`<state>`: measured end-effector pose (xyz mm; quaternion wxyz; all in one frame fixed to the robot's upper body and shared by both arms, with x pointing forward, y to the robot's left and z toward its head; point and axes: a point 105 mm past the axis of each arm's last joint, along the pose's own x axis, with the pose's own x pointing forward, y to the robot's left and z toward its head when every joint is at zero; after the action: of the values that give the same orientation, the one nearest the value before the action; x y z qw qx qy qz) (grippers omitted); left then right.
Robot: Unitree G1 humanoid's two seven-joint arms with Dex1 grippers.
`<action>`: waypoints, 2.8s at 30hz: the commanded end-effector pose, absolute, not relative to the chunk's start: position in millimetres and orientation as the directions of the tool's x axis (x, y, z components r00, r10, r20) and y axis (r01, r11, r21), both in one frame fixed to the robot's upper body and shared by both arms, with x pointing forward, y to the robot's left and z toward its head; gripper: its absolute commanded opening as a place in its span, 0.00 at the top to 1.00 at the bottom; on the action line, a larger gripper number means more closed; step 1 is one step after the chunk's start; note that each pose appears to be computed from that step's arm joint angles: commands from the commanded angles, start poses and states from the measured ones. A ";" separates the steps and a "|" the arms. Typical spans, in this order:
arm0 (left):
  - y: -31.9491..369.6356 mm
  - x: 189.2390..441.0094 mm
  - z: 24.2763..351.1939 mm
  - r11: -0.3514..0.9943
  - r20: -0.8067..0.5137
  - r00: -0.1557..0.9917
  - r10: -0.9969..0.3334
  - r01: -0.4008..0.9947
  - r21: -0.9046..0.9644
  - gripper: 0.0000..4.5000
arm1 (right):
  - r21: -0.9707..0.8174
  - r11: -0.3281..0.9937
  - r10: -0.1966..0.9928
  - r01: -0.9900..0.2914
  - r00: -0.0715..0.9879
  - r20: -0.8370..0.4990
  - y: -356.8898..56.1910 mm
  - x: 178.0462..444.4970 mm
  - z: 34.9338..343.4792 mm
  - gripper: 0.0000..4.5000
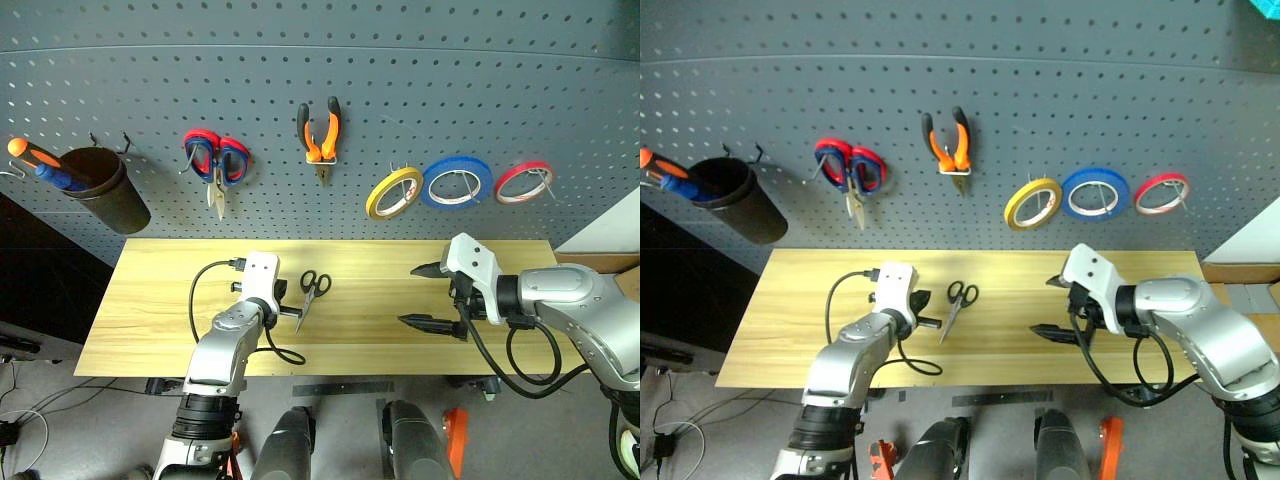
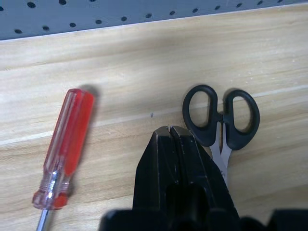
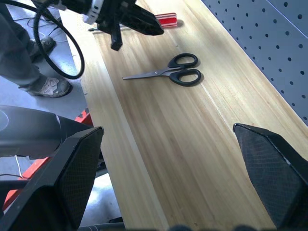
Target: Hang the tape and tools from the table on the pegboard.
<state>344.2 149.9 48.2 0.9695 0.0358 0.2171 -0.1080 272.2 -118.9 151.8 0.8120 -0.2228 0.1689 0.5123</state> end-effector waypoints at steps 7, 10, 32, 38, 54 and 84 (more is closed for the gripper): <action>133.9 339.5 37.2 0.948 -0.566 0.787 -0.243 0.316 0.033 0.43 | -0.220 0.366 0.773 -0.904 0.427 -0.470 -114.4 271.5 162.7 0.00; 127.1 339.2 32.3 0.944 -0.606 0.751 -0.262 0.331 0.003 0.43 | -0.232 0.367 0.773 -0.901 0.434 -0.462 -111.3 272.8 160.4 0.00; 126.0 346.8 9.4 0.940 -0.718 0.640 -0.274 0.337 -0.059 0.43 | -0.218 0.348 0.775 -0.912 0.411 -0.481 -103.2 264.2 146.4 0.00; 118.2 356.2 18.4 0.931 -0.682 0.670 -0.292 0.362 -0.043 0.43 | -0.210 0.345 0.775 -0.915 0.404 -0.486 -103.3 263.0 145.3 0.00; 106.8 353.9 10.9 0.934 -0.729 0.622 -0.286 0.350 -0.068 0.01 | -0.205 0.347 0.777 -0.915 0.402 -0.484 -102.3 263.7 145.3 0.00; 127.5 352.8 -6.9 0.935 -0.760 0.594 -0.263 0.351 -0.049 1.00 | -0.206 0.357 0.780 -0.911 0.412 -0.471 -100.6 264.8 146.3 0.00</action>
<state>365.6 113.8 16.4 0.9034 0.0429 0.3812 -0.1917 267.0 -104.5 136.3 0.8097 -0.2159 0.1709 0.5181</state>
